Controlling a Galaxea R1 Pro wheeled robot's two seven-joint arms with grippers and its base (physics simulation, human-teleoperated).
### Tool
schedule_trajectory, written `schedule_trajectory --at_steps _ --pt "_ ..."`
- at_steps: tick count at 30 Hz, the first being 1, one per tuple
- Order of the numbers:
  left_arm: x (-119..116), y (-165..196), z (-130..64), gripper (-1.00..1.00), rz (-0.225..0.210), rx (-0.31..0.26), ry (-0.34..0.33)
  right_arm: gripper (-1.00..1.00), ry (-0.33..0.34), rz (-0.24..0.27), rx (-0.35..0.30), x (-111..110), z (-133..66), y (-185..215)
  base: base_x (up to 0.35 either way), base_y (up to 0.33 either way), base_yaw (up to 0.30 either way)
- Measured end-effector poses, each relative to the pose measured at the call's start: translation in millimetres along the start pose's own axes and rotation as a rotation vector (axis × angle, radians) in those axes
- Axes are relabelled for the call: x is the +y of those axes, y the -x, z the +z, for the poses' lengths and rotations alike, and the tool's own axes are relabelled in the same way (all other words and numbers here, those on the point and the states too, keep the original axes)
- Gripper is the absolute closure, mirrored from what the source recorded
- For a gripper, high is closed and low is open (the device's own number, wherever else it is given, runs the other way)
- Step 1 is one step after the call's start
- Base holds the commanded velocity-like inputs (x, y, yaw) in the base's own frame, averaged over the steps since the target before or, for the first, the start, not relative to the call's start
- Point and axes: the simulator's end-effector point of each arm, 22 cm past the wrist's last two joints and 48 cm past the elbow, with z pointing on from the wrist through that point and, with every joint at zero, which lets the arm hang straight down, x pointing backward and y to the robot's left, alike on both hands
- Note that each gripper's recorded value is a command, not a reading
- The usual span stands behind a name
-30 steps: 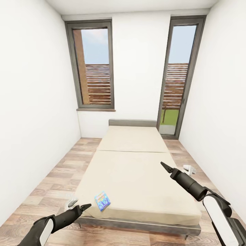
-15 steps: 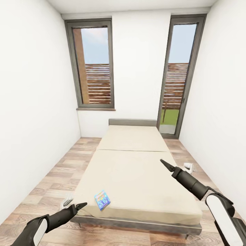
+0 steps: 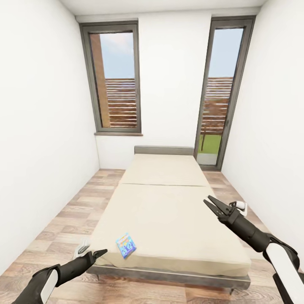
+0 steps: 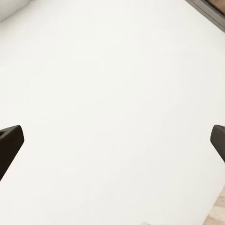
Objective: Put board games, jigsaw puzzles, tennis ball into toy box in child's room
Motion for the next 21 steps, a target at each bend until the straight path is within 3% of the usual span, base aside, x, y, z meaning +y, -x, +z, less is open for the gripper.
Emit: schedule_trajectory --at_steps 7,21 --pt "-8.8 10.4 9.9 -1.0 -0.024 -0.037 -0.045 -1.0 -0.003 0.003 -0.014 -10.0 -7.7 -0.5 0.0 0.0 0.0" --pt "4.5 8.4 19.4 -1.0 -0.039 -0.056 -0.061 -1.0 -0.008 0.006 -0.044 -28.2 -18.3 -5.0 0.0 0.0 0.0"
